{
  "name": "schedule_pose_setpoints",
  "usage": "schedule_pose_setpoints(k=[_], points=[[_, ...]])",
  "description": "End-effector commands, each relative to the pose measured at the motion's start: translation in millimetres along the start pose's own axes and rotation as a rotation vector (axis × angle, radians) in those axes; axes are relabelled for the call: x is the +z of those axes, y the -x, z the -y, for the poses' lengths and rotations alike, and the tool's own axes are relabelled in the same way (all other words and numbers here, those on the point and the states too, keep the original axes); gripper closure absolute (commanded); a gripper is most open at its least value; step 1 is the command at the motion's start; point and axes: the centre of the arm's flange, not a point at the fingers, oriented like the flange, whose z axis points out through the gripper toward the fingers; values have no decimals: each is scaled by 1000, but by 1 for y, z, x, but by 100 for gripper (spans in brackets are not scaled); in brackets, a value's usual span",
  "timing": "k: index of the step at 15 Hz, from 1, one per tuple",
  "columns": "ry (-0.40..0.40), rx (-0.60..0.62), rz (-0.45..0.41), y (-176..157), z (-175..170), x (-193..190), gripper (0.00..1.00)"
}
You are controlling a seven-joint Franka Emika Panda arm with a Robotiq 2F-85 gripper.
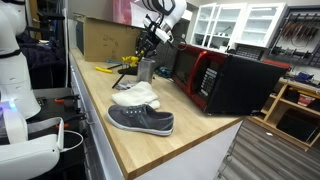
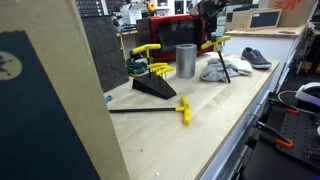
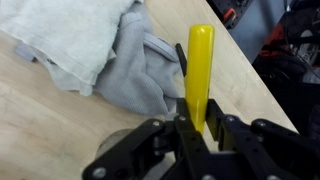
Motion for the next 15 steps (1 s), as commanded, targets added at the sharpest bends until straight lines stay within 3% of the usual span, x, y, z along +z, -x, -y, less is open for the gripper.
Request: schedule_pose_setpoints(k=[1, 8, 9, 10, 11, 15], points=[[-46, 17, -130, 8, 10, 8, 94], [35, 59, -169, 24, 30, 6, 94], [48, 52, -169, 29, 35, 2, 89], [69, 49, -168, 36, 40, -3, 52], [94, 45, -173, 42, 44, -10, 51], [197, 28, -175, 63, 56, -41, 22]])
